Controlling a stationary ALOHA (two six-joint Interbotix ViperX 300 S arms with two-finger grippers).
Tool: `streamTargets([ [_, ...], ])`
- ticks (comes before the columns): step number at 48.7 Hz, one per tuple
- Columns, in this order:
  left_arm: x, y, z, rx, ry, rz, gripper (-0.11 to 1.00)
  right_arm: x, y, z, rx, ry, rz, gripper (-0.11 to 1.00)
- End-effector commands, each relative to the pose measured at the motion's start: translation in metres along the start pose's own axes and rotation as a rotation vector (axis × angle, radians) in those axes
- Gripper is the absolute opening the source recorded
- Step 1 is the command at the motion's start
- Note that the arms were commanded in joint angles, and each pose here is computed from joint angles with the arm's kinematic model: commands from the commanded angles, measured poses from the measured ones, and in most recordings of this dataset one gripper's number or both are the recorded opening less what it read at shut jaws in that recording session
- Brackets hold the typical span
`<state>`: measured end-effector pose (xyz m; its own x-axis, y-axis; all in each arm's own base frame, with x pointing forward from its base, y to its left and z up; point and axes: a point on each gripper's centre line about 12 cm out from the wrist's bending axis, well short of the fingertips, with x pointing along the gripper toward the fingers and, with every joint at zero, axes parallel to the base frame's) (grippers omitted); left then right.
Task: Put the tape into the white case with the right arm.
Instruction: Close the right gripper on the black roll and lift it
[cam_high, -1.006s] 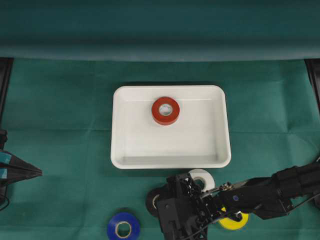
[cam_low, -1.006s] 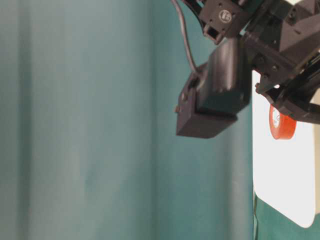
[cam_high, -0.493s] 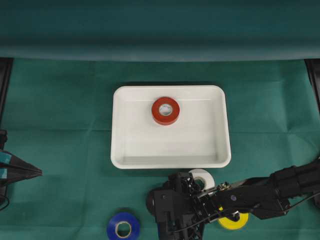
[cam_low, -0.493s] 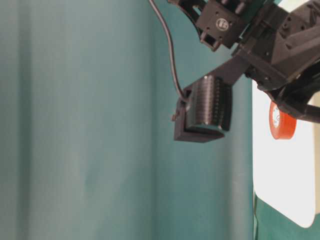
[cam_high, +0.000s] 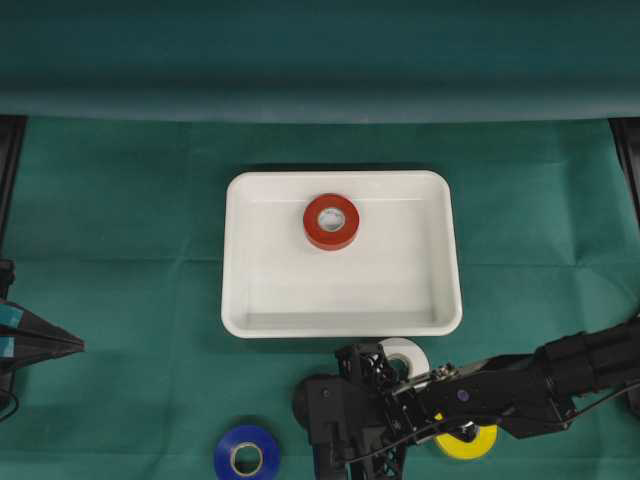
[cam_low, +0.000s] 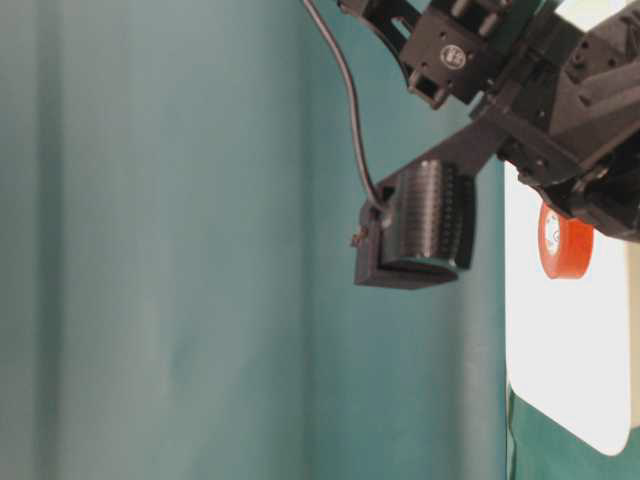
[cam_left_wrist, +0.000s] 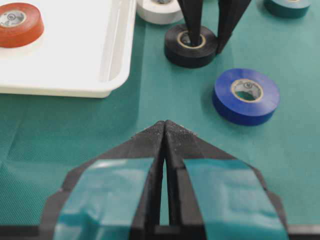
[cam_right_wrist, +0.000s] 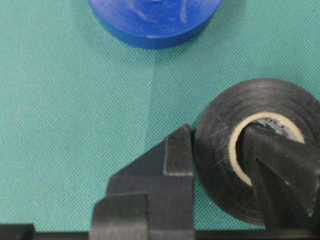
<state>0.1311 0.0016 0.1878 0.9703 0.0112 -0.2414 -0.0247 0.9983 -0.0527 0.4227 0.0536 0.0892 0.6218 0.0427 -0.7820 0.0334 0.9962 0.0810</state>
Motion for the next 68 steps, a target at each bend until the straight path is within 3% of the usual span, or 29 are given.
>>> streamTargets([
  [1,0.000,0.000,0.005,-0.003,-0.014,-0.001,0.00,-0.010,0.003,0.013,-0.004,-0.038,0.008,0.03],
  [21,0.000,0.000,0.005,-0.003,-0.014,0.001,0.00,-0.060,0.015,0.046,-0.017,-0.082,-0.024,0.01],
  [40,0.000,0.000,0.005,-0.003,-0.014,0.001,0.00,-0.066,0.015,0.052,-0.015,-0.071,-0.043,0.01],
  [56,0.000,0.000,0.005,-0.003,-0.014,-0.001,0.00,-0.082,-0.017,0.059,0.021,-0.058,-0.124,0.01],
  [68,0.000,0.000,0.005,-0.003,-0.014,0.001,0.00,-0.088,-0.057,0.061,0.048,-0.056,-0.211,0.01],
])
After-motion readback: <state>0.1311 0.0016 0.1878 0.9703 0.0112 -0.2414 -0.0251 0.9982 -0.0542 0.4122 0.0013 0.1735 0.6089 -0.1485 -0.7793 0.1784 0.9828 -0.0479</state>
